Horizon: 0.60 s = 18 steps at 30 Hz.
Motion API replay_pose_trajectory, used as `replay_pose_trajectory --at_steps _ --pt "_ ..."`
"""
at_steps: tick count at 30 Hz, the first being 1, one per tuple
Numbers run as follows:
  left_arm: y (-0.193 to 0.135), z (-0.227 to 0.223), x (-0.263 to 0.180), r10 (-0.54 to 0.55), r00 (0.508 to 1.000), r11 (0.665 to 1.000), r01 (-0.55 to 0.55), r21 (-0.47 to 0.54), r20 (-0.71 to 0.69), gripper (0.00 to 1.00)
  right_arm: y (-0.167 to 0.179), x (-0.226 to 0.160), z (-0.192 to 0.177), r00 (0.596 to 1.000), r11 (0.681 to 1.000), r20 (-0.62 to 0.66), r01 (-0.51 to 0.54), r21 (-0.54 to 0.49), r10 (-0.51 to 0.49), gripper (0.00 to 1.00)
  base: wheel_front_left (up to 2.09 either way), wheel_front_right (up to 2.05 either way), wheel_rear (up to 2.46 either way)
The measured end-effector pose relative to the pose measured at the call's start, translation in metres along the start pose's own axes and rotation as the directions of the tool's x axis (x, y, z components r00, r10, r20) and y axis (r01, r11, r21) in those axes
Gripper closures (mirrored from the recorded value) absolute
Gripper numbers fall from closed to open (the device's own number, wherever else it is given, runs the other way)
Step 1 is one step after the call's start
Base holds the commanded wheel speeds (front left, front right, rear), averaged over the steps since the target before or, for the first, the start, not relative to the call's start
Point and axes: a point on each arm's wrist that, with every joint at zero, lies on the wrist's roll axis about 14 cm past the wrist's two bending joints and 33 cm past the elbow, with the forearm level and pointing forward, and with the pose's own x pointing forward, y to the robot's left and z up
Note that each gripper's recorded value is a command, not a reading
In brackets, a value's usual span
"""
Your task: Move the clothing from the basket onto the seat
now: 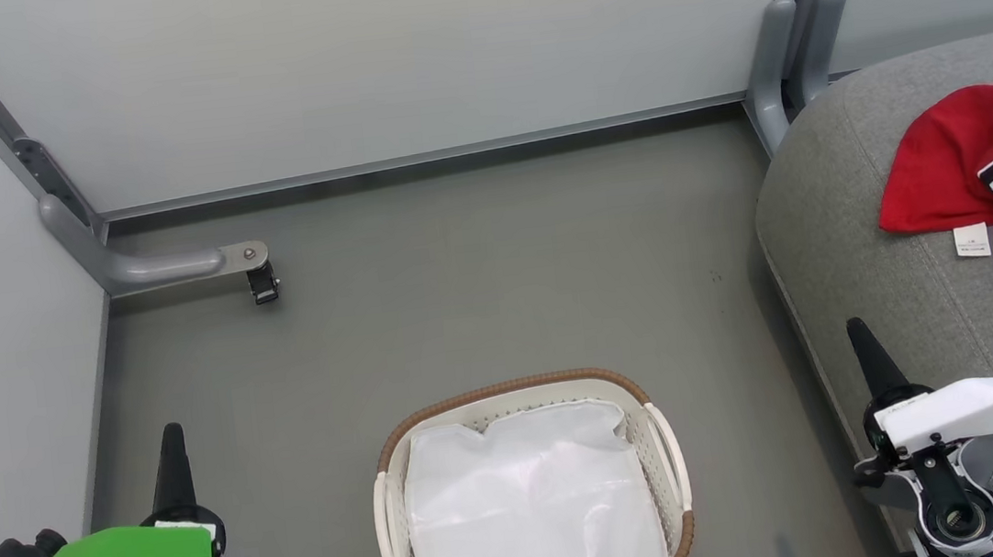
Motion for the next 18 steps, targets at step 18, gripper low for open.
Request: replay_pose_trajectory --at_steps 18 --pt "-0.012 0.005 -0.002 -0.04 0.999 0.987 0.04 -0.157 0.0 1.0 0.007 -0.005 0.009 0.999 0.987 0.014 -0.03 0.16 0.029 1.0 0.0 0.0 0.0"
